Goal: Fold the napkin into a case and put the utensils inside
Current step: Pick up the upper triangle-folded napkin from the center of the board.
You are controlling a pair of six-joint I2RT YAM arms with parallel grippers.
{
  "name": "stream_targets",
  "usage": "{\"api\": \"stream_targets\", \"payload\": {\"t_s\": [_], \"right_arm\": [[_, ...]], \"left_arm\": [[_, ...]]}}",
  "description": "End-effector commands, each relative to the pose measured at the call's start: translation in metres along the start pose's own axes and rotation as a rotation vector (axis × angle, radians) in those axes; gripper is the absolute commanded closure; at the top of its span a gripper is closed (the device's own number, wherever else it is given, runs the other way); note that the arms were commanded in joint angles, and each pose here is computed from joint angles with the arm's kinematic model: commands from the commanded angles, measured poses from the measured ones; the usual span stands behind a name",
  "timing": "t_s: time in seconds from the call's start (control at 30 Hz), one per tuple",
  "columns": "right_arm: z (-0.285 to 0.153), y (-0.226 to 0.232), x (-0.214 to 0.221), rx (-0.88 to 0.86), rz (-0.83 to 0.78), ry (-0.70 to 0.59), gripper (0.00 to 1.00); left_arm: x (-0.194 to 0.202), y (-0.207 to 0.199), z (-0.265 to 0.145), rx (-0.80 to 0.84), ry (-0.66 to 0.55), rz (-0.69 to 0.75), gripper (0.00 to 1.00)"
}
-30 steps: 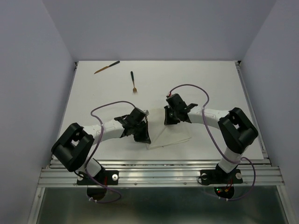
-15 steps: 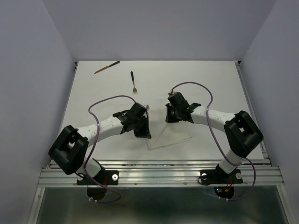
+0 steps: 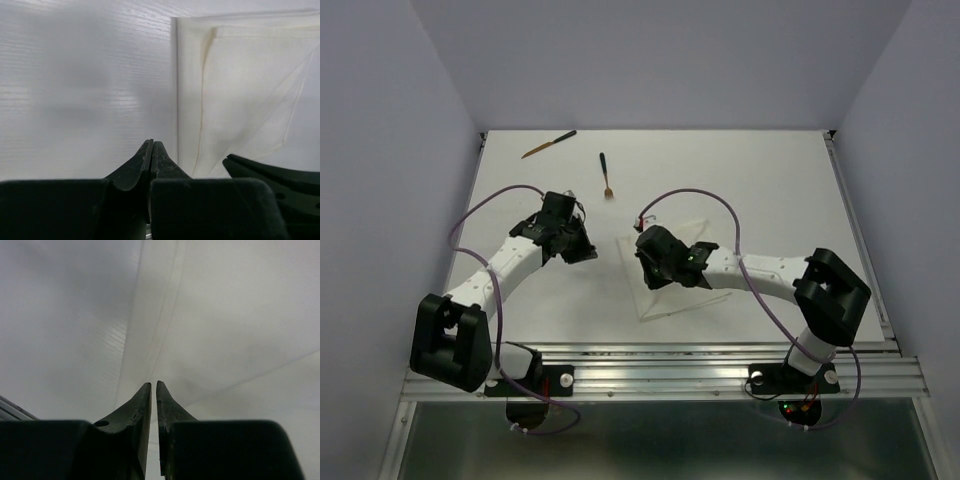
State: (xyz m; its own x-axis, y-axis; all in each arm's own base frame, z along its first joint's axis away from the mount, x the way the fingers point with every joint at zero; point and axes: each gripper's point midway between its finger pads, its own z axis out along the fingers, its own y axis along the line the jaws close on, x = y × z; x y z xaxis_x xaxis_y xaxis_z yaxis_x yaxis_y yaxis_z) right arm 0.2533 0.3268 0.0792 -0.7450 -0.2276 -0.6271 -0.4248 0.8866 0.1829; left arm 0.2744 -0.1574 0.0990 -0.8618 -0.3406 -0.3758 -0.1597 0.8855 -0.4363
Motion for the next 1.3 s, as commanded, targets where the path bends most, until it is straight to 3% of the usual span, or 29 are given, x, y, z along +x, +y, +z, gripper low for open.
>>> {"api": "stream_targets", "payload": {"t_s": [0.0,0.3,0.47,0.6,0.7,0.8,0.83,0.93,1.27], "right_arm": [[0.009,0.002,0.020,0.039,-0.040,0.045,0.86],[0.033,-0.027,0.070,0.129,-0.058,0.138,0.86],[0.022,-0.046,0.055,0.227,-0.113,0.086,0.85],[0.003,-0.028,0.030,0.143,-0.109,0.022,0.84],[-0.002,-0.015,0.013,0.102,-0.088,-0.006,0.76],[0.001,-0.002,0.009,0.074,-0.083,-0.002,0.54],[0.003,-0.001,0.008,0.071,-0.081,-0.002,0.52],[0.005,0.009,0.010,0.061,-0.095,-0.003,0.47],[0.016,0.028,0.028,0.054,-0.173,0.042,0.41]], "left_arm": [[-0.007,0.010,-0.005,-0.014,-0.025,-0.018,0.88],[-0.003,0.009,0.026,-0.001,0.039,-0.041,0.82],[-0.010,0.004,0.028,0.008,0.019,-0.064,0.80],[-0.014,0.000,0.029,0.013,0.014,-0.058,0.80],[-0.019,0.000,0.030,0.006,0.002,-0.060,0.79],[-0.023,0.001,0.031,-0.007,-0.007,-0.064,0.79],[-0.024,0.002,0.031,-0.009,-0.007,-0.064,0.79],[-0.026,0.005,0.032,-0.021,-0.008,-0.067,0.79],[-0.032,0.010,0.033,-0.028,-0.016,-0.076,0.79]]}}
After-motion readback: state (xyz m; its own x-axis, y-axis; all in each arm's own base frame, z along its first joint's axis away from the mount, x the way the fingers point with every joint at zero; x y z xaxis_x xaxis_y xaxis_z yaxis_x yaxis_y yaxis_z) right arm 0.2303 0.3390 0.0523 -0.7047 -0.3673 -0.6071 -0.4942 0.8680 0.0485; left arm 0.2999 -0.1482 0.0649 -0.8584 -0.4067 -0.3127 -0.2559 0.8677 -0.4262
